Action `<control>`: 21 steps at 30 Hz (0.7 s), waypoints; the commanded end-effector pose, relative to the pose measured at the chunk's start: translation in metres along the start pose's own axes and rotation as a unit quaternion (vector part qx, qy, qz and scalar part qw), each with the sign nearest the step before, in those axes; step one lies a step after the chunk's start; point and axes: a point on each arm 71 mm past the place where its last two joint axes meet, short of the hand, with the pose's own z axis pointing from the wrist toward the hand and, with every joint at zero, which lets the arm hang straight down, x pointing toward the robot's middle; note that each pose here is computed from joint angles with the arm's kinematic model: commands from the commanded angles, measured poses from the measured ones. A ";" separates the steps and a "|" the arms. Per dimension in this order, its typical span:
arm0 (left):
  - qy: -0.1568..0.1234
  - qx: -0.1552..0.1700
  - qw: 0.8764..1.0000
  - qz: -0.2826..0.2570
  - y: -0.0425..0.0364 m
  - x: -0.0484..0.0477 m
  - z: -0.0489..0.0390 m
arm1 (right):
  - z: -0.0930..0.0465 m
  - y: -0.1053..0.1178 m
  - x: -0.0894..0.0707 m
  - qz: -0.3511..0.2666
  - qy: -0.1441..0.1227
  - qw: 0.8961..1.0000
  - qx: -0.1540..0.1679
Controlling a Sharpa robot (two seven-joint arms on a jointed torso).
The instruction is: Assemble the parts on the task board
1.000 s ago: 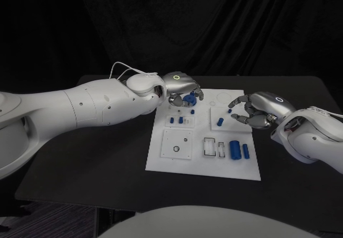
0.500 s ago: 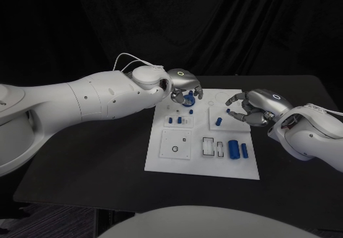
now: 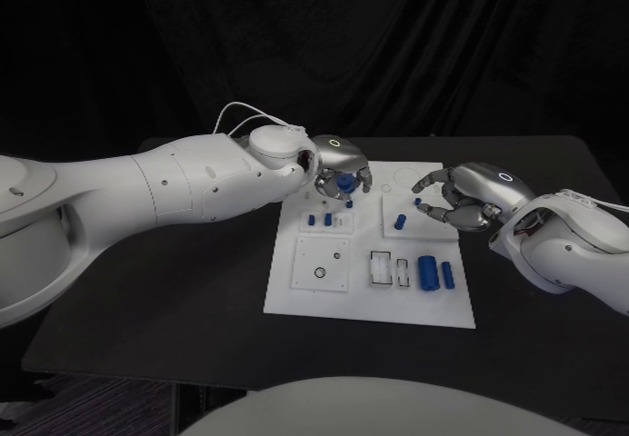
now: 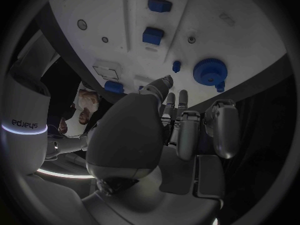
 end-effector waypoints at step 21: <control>-0.007 0.007 1.000 -0.009 -0.0024 0.0213 0.0022 | -0.001 -0.001 -0.003 0.005 -0.007 1.000 0.005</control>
